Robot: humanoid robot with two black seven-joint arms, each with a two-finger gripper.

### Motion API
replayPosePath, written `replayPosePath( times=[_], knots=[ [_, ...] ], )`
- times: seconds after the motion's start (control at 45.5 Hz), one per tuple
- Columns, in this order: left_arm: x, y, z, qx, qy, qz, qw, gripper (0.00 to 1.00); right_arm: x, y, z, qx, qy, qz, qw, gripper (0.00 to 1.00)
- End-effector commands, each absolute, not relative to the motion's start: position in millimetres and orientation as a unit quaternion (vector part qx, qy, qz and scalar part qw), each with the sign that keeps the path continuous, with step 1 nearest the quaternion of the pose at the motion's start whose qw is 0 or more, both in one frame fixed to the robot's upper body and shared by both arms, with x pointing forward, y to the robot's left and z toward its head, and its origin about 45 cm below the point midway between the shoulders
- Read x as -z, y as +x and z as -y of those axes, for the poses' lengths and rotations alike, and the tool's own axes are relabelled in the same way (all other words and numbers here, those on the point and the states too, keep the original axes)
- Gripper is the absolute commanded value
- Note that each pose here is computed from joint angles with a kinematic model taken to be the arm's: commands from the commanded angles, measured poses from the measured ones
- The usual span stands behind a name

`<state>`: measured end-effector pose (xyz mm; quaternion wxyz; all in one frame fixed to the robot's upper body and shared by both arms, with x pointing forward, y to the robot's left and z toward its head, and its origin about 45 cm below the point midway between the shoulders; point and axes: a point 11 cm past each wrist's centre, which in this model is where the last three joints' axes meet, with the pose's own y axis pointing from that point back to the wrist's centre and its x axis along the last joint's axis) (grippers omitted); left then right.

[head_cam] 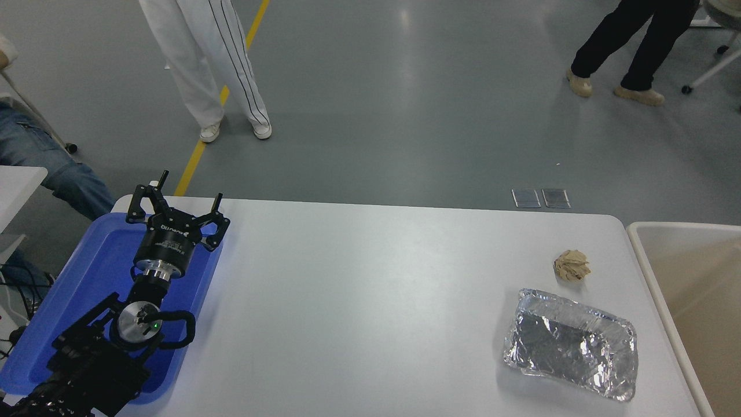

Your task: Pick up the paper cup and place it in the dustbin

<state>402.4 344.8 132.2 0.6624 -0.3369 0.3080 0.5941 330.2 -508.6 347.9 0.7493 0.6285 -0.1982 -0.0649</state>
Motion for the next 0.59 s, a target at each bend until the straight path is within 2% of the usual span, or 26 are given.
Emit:
replayPosePath(
  times=[0.0,0.286,0.571],
  knots=[
    [-131.9,402.3,-345.0,-0.595,-0.337,-0.308,0.662,1.00,-385.1,347.7,452.3,0.007,0.615,0.138,0.776,1.00],
    [-131.9,402.3,-345.0,-0.595,-0.337,-0.308,0.662,1.00,-422.4,352.6,405.0,-0.048,0.605,0.117,0.786,1.00],
    [-131.9,402.3,-345.0,-0.595,-0.337,-0.308,0.662,1.00,-424.5,365.5,308.8,-0.129,0.640,0.048,0.756,1.00]
  ],
)
